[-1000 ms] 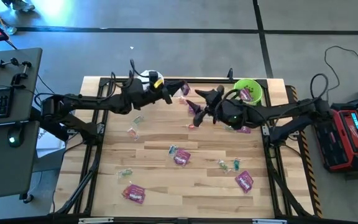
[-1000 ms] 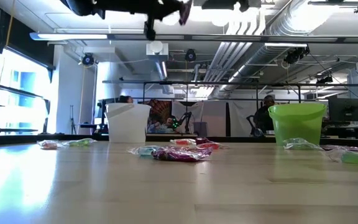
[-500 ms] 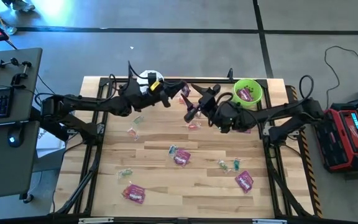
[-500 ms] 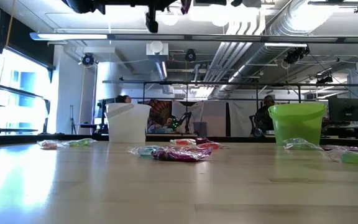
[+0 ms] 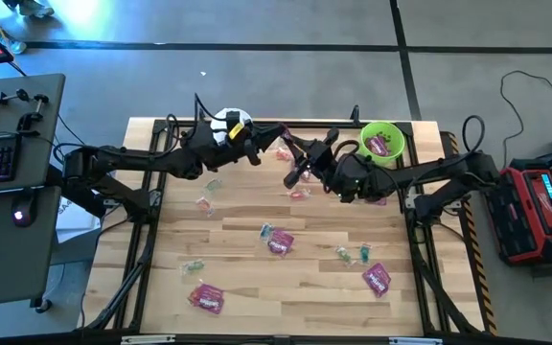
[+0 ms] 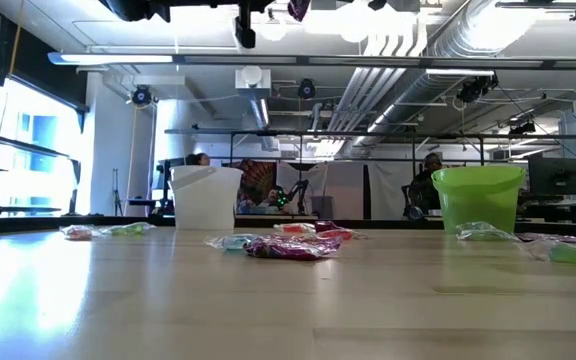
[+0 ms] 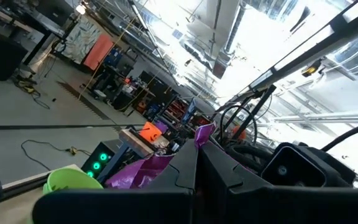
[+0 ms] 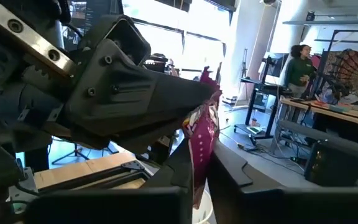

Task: Sort candy by brand, put in halloween buckets
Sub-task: Put the violet candy into the green bucket

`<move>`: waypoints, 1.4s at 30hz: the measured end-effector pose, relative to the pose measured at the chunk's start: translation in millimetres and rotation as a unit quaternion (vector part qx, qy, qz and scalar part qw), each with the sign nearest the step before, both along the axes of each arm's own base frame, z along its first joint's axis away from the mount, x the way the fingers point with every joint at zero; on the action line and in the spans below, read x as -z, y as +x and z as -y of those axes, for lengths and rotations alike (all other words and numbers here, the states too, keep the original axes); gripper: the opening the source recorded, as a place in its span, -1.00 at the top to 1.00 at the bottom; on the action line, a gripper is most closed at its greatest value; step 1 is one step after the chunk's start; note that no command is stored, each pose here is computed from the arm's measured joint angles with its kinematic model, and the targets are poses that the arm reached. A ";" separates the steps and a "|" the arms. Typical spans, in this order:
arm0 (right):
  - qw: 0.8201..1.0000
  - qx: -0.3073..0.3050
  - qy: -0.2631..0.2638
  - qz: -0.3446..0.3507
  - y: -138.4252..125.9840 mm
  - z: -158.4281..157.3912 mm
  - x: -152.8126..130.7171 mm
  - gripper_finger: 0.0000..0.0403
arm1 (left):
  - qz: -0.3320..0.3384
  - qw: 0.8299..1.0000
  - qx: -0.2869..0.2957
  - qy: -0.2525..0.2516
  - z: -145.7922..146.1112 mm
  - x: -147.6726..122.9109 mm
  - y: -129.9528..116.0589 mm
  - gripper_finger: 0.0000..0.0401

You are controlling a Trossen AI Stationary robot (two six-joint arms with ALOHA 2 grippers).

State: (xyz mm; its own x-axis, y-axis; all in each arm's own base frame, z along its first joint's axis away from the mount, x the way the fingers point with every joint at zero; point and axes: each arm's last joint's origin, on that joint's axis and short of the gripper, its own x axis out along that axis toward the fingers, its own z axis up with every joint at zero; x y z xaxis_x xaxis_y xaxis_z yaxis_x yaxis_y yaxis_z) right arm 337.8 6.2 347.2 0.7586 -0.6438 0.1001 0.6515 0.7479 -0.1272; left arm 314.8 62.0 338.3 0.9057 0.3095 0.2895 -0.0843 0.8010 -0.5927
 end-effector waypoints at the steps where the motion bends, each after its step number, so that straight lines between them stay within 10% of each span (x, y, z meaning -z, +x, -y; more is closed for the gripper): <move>1: 1.000 0.000 -0.001 0.000 -0.2 0.0 -0.3 0.95 | 0.000 1.000 0.005 0.002 0.1 0.0 0.1 1.00; 15: 1.000 0.000 0.017 -0.012 -8.2 -0.2 -3.2 0.97 | -0.030 0.998 0.021 0.056 -1.0 2.3 0.8 0.59; 30: 0.982 0.146 0.098 -0.064 -66.9 19.1 -13.5 0.98 | -0.121 0.990 0.011 0.069 -6.8 18.6 2.7 0.26; 36: 0.951 0.230 0.194 -0.071 -111.7 40.9 -2.7 0.98 | -0.135 0.988 0.012 0.068 -7.1 21.3 2.9 0.26; 42: 0.873 0.355 0.320 -0.092 -157.7 64.4 20.7 0.98 | -0.136 0.988 0.013 0.068 -7.1 21.4 2.9 0.26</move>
